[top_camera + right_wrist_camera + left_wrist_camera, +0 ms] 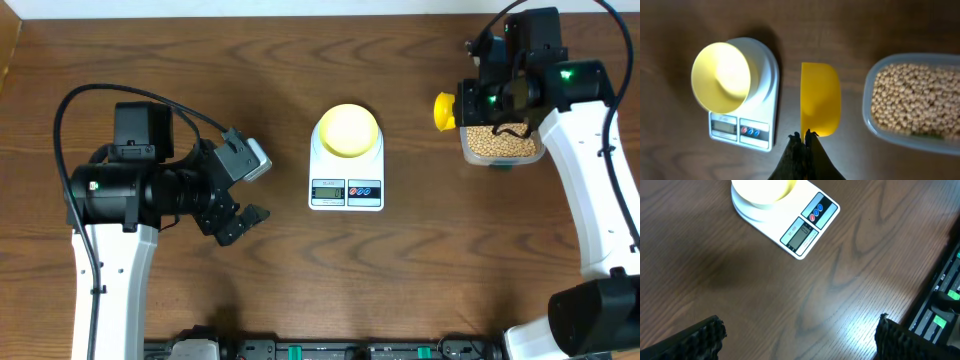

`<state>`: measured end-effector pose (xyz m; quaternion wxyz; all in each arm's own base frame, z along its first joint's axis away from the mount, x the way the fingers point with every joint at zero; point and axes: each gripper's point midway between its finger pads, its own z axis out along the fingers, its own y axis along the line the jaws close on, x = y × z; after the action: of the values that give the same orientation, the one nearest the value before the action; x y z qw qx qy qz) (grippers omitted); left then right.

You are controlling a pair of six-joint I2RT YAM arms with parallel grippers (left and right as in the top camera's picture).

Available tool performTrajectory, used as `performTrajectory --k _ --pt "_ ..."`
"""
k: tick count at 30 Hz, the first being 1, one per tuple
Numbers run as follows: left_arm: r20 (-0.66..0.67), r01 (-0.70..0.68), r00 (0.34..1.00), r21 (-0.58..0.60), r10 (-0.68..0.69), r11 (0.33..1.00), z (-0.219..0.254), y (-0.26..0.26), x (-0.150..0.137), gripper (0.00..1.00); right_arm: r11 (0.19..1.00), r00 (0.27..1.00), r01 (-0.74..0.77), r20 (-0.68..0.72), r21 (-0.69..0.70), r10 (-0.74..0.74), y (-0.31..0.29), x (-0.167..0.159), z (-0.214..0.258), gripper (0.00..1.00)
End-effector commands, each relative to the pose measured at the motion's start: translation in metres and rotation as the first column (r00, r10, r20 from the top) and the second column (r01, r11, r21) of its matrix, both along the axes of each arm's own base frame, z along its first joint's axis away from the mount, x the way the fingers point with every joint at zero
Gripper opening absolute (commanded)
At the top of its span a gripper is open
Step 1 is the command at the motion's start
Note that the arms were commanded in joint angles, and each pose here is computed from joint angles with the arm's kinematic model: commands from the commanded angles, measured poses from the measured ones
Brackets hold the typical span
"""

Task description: Scoop item into bowl and weigh 50g on scale

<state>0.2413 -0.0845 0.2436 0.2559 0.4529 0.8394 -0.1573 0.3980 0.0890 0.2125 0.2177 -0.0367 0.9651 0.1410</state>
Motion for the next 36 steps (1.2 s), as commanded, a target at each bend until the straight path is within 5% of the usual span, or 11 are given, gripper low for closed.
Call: performTrajectory --k 1,23,30,36 --pt "0.006 0.019 1.000 -0.010 -0.019 1.000 0.001 -0.002 -0.002 0.98 1.000 1.000 0.002 -0.004 -0.022 -0.002 -0.002 0.002 -0.013 0.01" --pt "0.006 0.019 1.000 -0.010 -0.019 1.000 0.001 -0.002 -0.002 0.98 0.998 0.995 -0.036 0.092 -0.044 0.040 -0.001 0.020 -0.007 0.01" --pt "0.006 0.019 1.000 -0.010 -0.019 1.000 0.001 -0.002 -0.002 0.98 0.943 0.993 0.093 0.098 -0.320 -0.064 -0.054 0.019 -0.011 0.01" --pt "0.006 0.019 1.000 -0.010 -0.019 1.000 0.001 -0.002 -0.002 0.98 0.925 0.994 0.054 0.109 -0.376 -0.013 -0.063 0.010 0.002 0.01"
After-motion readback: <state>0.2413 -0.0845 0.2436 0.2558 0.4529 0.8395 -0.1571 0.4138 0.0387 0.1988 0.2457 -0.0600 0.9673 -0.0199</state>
